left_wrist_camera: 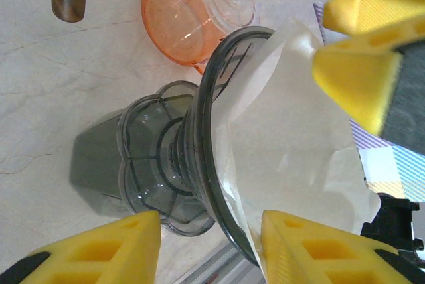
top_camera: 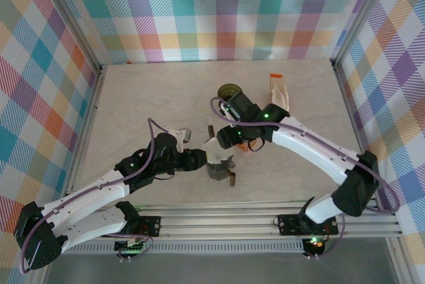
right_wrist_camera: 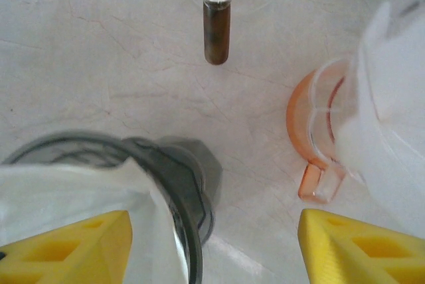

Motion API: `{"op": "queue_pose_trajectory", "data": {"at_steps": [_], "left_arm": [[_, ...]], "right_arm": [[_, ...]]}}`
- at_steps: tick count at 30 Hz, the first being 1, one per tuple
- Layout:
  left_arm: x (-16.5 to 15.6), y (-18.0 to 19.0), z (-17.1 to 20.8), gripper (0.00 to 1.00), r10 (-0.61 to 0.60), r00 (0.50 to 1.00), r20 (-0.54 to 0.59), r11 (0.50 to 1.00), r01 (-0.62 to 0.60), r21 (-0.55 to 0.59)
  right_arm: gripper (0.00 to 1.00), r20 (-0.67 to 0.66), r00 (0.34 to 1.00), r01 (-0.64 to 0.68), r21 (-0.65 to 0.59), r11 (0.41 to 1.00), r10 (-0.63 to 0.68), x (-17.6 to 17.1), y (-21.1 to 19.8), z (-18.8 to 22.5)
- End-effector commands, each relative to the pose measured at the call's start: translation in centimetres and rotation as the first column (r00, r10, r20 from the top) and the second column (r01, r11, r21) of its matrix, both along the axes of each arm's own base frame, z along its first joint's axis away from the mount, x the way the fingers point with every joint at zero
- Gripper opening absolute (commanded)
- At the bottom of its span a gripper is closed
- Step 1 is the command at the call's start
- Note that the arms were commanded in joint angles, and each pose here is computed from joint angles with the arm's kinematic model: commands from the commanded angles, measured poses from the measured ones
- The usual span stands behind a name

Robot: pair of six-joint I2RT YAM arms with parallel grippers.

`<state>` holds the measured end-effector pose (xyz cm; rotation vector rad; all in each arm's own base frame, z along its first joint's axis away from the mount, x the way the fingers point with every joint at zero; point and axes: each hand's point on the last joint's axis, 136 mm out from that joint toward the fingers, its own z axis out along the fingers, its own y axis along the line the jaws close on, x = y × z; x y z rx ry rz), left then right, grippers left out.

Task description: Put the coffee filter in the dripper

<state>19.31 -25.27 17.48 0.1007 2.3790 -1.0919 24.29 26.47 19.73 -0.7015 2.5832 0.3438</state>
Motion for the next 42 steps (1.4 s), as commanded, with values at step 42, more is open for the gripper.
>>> {"op": "queue_pose_trajectory", "data": {"at_steps": [42], "left_arm": [[0.1, -0.3, -0.5, 0.47, -0.011, 1.000, 0.013, 1.000, 0.011, 0.014]], "right_arm": [[0.76, -0.179, 0.983, -0.070, -0.123, 0.990, 0.047, -1.0, 1.6, -6.4]]}}
